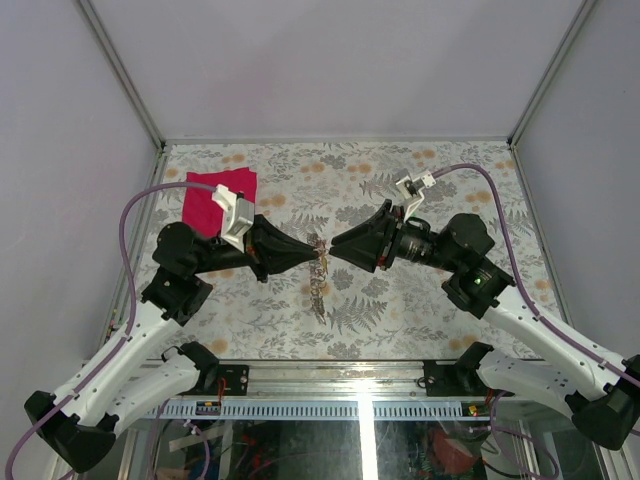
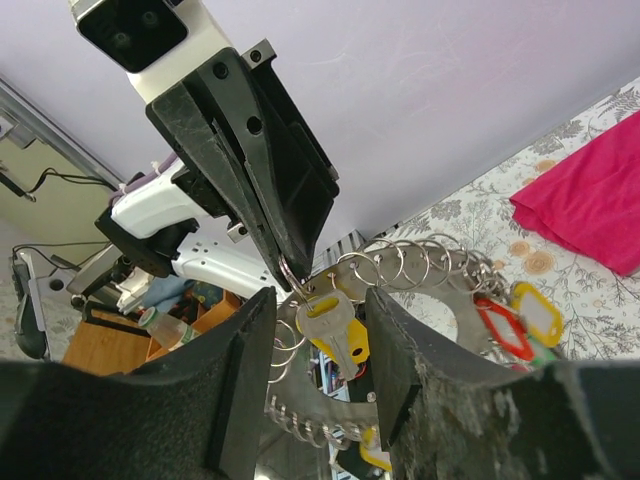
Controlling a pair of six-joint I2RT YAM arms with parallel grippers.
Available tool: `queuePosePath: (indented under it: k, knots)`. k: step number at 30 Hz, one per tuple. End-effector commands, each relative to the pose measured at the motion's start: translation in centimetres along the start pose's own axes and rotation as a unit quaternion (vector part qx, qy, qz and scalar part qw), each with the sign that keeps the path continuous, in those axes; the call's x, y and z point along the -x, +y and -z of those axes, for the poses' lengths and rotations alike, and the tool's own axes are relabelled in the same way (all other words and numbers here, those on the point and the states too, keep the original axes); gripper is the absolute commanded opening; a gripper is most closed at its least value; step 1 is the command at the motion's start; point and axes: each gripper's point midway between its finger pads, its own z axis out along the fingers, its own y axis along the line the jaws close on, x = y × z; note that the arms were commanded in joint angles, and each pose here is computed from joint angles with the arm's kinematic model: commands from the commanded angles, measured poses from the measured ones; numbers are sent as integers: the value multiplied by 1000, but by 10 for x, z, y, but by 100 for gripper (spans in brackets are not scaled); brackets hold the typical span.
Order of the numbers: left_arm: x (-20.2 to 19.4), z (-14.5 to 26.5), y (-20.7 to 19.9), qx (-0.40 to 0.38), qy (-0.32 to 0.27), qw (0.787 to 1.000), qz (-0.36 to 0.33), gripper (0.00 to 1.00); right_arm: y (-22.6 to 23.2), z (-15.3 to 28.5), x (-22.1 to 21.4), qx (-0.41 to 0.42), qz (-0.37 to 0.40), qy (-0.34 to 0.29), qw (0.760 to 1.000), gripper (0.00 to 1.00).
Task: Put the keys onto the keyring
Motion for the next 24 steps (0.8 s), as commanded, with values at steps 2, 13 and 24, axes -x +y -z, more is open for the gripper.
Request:
queuePosePath:
  k: [2,13,24]
  knots:
    - [28,1,-8,-12,-43,998,-49,0,20,-1,14,45,18,-17,999,46]
    - [27,-1,-5,-12,-40,998,-46,0,25,-5,8,73,13,4,997,38]
    - [29,-1,-6,-12,-42,998,-48,0,24,-3,10,62,21,-2,998,2]
